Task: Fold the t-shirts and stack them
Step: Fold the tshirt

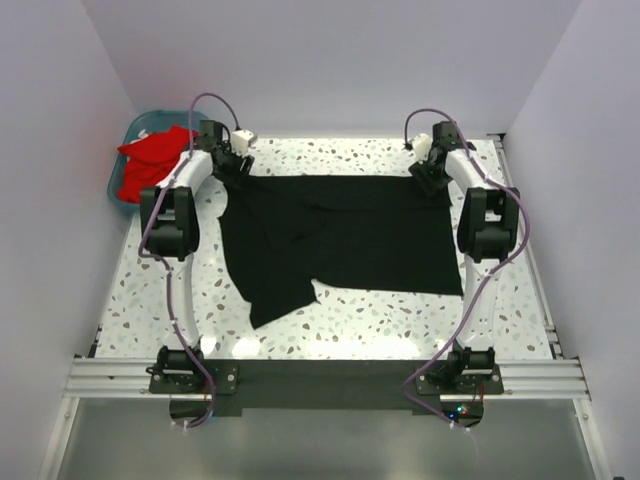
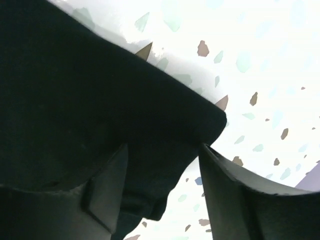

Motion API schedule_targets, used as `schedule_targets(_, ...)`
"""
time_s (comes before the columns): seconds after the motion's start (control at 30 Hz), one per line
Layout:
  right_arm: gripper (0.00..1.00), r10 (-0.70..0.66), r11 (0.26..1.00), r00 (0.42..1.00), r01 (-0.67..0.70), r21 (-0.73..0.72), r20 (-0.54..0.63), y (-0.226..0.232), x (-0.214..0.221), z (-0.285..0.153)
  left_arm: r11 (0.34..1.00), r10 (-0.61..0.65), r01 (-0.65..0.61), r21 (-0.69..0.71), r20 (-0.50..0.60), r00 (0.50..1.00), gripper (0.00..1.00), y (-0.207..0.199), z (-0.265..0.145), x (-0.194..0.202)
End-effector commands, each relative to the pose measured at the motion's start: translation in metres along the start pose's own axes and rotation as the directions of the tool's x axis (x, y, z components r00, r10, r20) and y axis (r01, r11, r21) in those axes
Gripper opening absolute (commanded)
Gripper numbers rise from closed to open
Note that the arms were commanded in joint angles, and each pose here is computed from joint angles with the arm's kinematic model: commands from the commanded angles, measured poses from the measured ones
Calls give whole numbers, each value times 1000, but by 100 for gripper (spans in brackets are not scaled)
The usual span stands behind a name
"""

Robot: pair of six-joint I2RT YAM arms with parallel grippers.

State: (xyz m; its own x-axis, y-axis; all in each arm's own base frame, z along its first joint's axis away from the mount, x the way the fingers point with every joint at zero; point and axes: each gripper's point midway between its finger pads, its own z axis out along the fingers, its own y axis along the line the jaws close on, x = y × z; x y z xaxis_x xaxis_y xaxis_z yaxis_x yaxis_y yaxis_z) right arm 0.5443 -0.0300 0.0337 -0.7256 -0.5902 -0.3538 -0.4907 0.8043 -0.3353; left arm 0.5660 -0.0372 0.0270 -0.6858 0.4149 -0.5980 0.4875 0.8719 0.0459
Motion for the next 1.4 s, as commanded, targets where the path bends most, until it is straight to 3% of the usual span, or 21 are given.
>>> schedule_targets(0.0,64,34,999,996,-31,-34,86,-2,-24,-41,996,54,-61,62,109,993,64,-8,-47,-33)
schedule_targets(0.07,80,27,997,990,-17,-78,136,3,-31,-80,985,113,-139,106,220,969,69,-26,-94,-60)
schedule_targets(0.1,87,19,995,989,-5,-101,145,7,-31,-95,972,157,-189,138,216,964,80,-38,-100,-48)
schedule_targets(0.13,94,-5,994,987,23,-108,161,10,-28,-117,956,201,-249,154,270,942,85,-52,-131,-56)
schedule_targets(0.17,98,-31,986,992,51,-159,125,22,-13,-132,943,233,-287,168,284,930,93,-61,-144,-52)
schedule_targets(0.23,99,-103,963,986,132,-235,130,42,3,-152,897,296,-360,258,254,921,95,-89,-157,-15)
schedule_targets(0.33,98,-223,907,971,240,-345,90,84,64,-177,819,362,-447,361,280,889,96,-131,-194,25)
schedule_targets(0.5,87,-336,869,941,319,-379,21,118,134,-191,736,415,-455,502,198,888,86,-173,-203,115)
schedule_targets(0.6,71,-389,856,921,361,-372,-2,134,170,-175,719,448,-464,517,165,878,84,-189,-206,145)
schedule_targets(0.73,54,-442,846,897,415,-334,-7,140,191,-158,710,485,-494,501,161,860,83,-198,-206,157)
schedule_targets(0.87,46,-458,839,889,425,-340,-19,148,204,-146,705,512,-506,498,137,848,82,-200,-202,167)
schedule_targets(1.37,41,-501,812,864,454,-366,-39,167,237,-132,699,528,-509,502,118,841,82,-208,-196,172)
